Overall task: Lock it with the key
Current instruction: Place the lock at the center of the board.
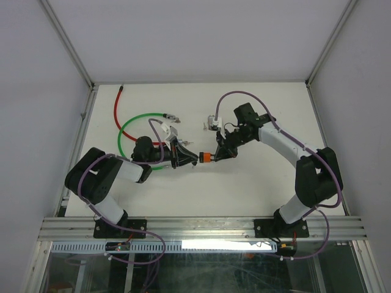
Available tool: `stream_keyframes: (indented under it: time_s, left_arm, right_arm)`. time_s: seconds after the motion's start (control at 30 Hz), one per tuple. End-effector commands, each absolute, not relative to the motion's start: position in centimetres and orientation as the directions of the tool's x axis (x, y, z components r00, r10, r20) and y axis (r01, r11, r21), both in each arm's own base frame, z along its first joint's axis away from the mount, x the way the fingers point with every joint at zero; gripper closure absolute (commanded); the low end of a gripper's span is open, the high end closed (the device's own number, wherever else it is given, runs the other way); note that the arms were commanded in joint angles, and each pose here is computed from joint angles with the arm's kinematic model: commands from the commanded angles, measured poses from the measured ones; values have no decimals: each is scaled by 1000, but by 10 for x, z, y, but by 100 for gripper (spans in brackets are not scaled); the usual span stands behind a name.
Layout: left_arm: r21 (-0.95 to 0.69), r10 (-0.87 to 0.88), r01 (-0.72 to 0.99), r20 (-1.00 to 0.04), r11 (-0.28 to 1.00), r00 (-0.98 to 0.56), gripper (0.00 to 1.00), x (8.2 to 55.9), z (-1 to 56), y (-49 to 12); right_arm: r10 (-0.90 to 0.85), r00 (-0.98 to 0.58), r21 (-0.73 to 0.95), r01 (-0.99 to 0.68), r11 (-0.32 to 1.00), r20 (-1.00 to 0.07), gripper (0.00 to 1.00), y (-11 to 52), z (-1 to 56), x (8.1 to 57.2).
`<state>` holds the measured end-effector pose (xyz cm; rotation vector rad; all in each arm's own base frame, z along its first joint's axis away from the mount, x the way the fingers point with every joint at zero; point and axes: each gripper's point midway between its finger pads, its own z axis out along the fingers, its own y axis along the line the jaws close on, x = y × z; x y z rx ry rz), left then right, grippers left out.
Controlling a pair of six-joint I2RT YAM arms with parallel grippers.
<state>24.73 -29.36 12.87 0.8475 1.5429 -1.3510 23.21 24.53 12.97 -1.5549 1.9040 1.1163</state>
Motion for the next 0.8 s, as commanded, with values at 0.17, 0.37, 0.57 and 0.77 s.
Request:
stream_keyframes:
  time_s: [0.17,0.37,0.57,0.77]
  left_arm:
    - [-314,-189,899,-945,305,-266,100,264,153,-241]
    - [-315,-231,880,-942,355,-244,100,265,160,-223]
    - [-455,-334,828,-876,328,-349,100,270,166,-224]
    - [-647,-472,706,-738,288,-482,100,289,164,-226]
  right_arm:
    - [-566,-253,250,-965,84,-785,100,248,150,252]
    - [-572,-299,259,-954,152,-764,100,243,146,263]
    - [-515,-353,261,-934,245,-781,100,238,149,284]
    - [-414,-449,298,-875,381,-792,100,225,149,309]
